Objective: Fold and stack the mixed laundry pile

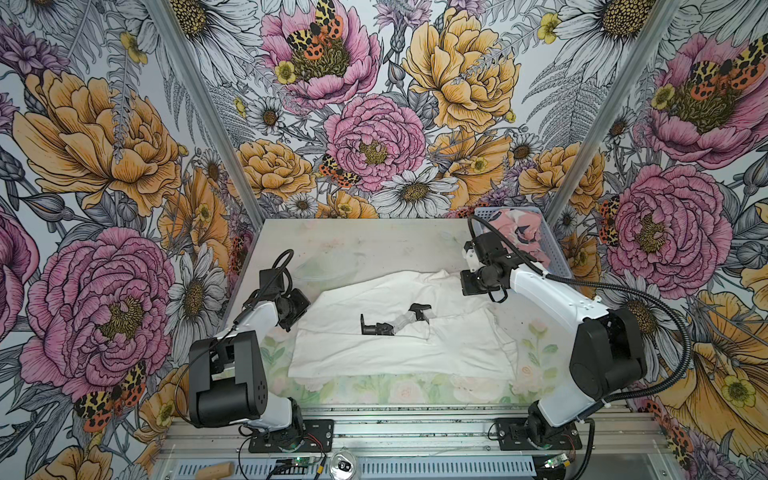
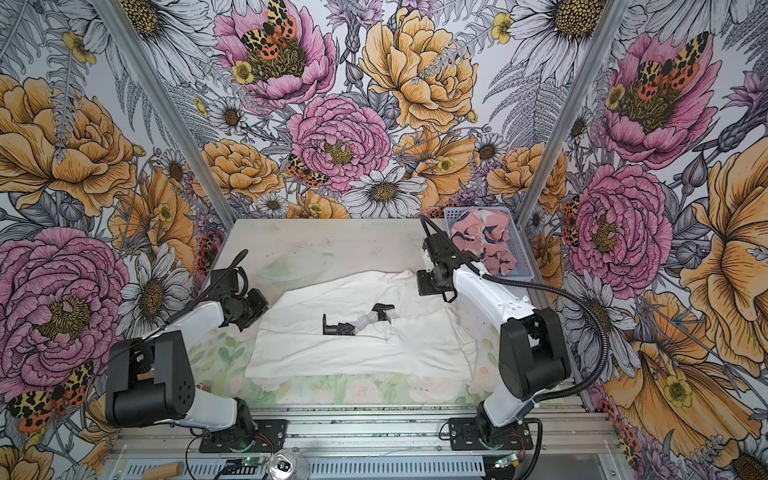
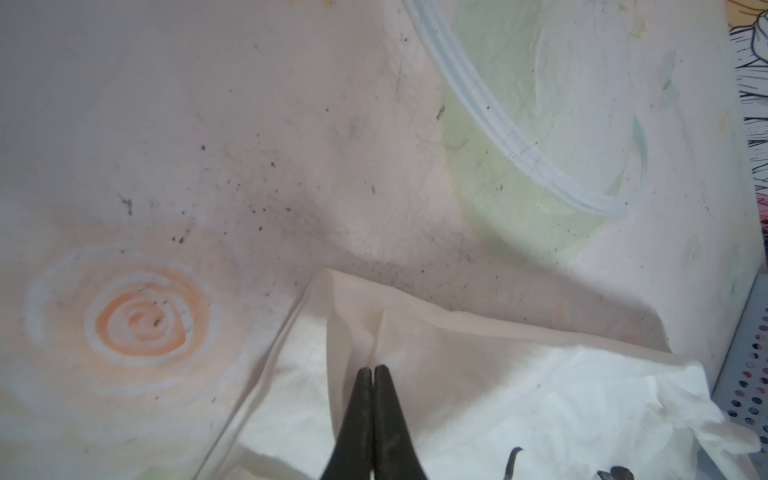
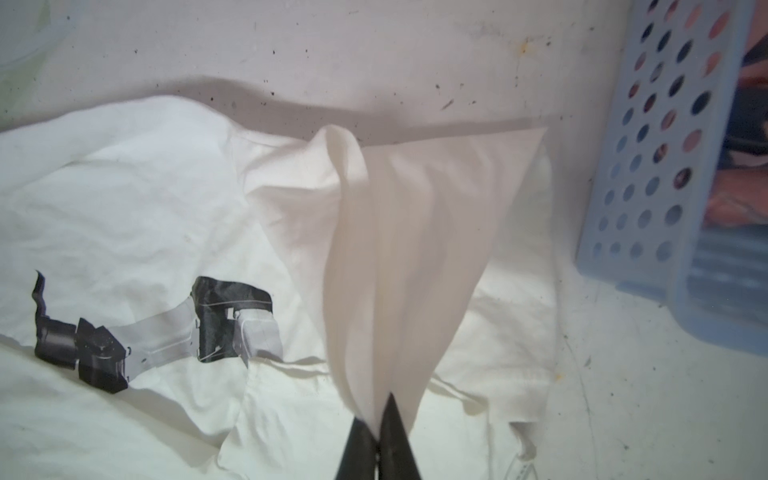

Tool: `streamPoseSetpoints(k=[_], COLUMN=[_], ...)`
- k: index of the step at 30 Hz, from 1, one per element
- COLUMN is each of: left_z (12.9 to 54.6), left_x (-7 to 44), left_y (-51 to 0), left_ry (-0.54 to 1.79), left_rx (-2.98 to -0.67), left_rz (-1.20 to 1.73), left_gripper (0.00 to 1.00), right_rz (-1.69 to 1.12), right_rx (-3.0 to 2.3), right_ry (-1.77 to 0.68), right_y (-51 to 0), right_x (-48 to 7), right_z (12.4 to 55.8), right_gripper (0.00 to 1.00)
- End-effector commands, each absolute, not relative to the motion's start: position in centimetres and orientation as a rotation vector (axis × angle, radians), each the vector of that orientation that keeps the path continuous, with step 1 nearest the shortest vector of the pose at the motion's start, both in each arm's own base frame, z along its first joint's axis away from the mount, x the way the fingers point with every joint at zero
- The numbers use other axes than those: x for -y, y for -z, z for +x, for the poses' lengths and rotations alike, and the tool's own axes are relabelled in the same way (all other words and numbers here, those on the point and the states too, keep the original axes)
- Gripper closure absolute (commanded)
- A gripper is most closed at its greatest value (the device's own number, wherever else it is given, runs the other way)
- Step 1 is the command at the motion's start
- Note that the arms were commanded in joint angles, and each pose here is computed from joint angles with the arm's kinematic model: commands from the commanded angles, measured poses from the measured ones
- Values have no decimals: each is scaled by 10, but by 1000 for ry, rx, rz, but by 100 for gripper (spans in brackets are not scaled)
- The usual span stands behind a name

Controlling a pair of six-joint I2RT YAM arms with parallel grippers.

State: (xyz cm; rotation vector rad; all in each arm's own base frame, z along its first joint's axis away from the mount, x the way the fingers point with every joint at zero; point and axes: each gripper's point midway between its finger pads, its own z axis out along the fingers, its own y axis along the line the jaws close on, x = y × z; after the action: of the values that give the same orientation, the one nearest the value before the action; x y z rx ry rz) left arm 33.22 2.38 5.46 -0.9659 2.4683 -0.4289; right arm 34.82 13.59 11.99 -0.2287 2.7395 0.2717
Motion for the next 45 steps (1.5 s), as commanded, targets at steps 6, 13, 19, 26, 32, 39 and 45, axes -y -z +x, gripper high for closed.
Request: streamPoseSetpoints(k=[6,13,19,26,32,39,45], left_z=[302,295,295,288,278,281,298], left_x=[-35,-51,-52,-51,-50,-57,-61], left_y=[-59,-67,-66,-63,-47,-47,-57], left_ry=[425,401,411,403,382,346,364], left_rx=[-2385,-2343,-2350,-2357,-2391,-2369,-2341], left_rz=[-1140,-1164,-1162,-1160,-1189,-1200,-1160], left_gripper=[100,100,100,100,100,100,100], right_rz=[-67,31,104,208,286,366,367], right_rx=[-2809,-2777,-2748,-2717,-2754,-2673,-2611], right_ry=[-244,-167,-169,-194,-162,-98,-92], right_y=[-100,-104,-109,-112,-92,-105,-127], right_x=[-119,-103,-97,-89,-80,-65,-58], right_z=[301,294,287,268,252,256,272], right_gripper=[100,100,100,100,100,100,100])
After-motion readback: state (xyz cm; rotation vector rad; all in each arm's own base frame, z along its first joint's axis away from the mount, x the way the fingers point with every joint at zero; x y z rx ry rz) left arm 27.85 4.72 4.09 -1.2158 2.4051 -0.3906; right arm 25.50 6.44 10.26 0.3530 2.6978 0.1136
